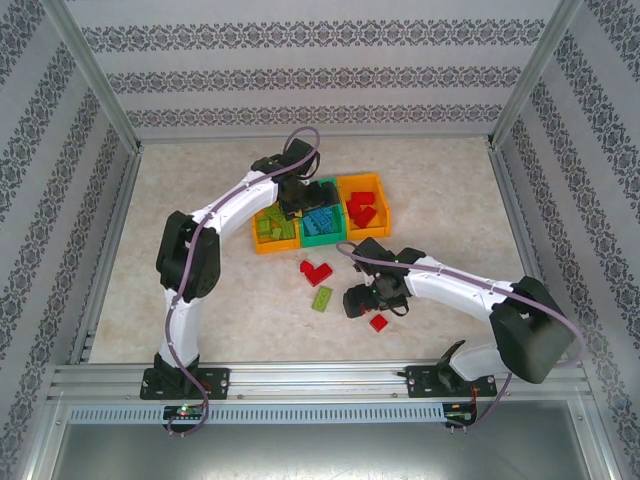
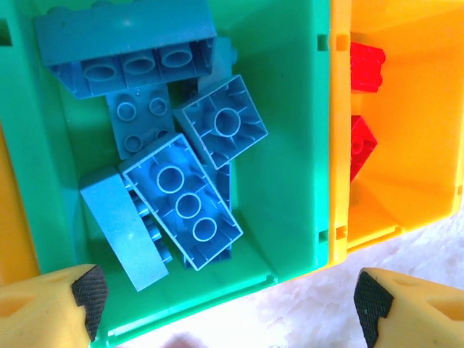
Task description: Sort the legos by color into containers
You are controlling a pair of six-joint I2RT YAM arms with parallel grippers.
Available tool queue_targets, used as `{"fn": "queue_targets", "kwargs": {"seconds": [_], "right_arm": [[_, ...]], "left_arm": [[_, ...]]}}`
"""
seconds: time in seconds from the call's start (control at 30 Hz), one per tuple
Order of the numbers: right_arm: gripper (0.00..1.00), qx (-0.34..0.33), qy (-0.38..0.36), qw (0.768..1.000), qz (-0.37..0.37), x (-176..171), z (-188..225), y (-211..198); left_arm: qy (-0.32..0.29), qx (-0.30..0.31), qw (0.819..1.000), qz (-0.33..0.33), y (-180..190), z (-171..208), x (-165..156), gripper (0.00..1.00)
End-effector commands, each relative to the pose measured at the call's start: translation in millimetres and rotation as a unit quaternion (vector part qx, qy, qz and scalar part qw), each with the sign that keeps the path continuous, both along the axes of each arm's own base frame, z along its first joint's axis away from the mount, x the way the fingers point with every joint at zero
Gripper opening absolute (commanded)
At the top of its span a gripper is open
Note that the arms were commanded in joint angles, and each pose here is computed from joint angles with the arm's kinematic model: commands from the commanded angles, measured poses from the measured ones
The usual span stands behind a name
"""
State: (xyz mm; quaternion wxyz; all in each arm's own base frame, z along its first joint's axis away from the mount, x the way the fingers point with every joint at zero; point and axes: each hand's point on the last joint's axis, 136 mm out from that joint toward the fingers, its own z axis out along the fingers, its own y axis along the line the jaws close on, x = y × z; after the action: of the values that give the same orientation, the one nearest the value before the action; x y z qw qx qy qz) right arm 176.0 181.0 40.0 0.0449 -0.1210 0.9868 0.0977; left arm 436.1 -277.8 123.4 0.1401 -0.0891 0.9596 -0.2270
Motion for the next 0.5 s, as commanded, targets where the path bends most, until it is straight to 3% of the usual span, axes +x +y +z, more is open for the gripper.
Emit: {"fn": "queue_targets", "kwargs": {"seconds": [0.0,0.3,0.47], "right_arm": [[0.89,-0.002,0.014,0.999,-0.032,-13,1,-6],[0.88,-0.049,0.02,0.998,-0.023,-42,-11,-28],[0.86,-0.081,0.005,0.997,-0.008,-40,-16,-28]], "left_arm": [[-0.027,-0.014,0.999,-0.01,1,16,0,0.9],[-0.029,-0.017,0.999,-0.024,3,12,-9,0.92],[-0.033,-0.024,0.999,-0.026,2,14,-11,0.93]]}}
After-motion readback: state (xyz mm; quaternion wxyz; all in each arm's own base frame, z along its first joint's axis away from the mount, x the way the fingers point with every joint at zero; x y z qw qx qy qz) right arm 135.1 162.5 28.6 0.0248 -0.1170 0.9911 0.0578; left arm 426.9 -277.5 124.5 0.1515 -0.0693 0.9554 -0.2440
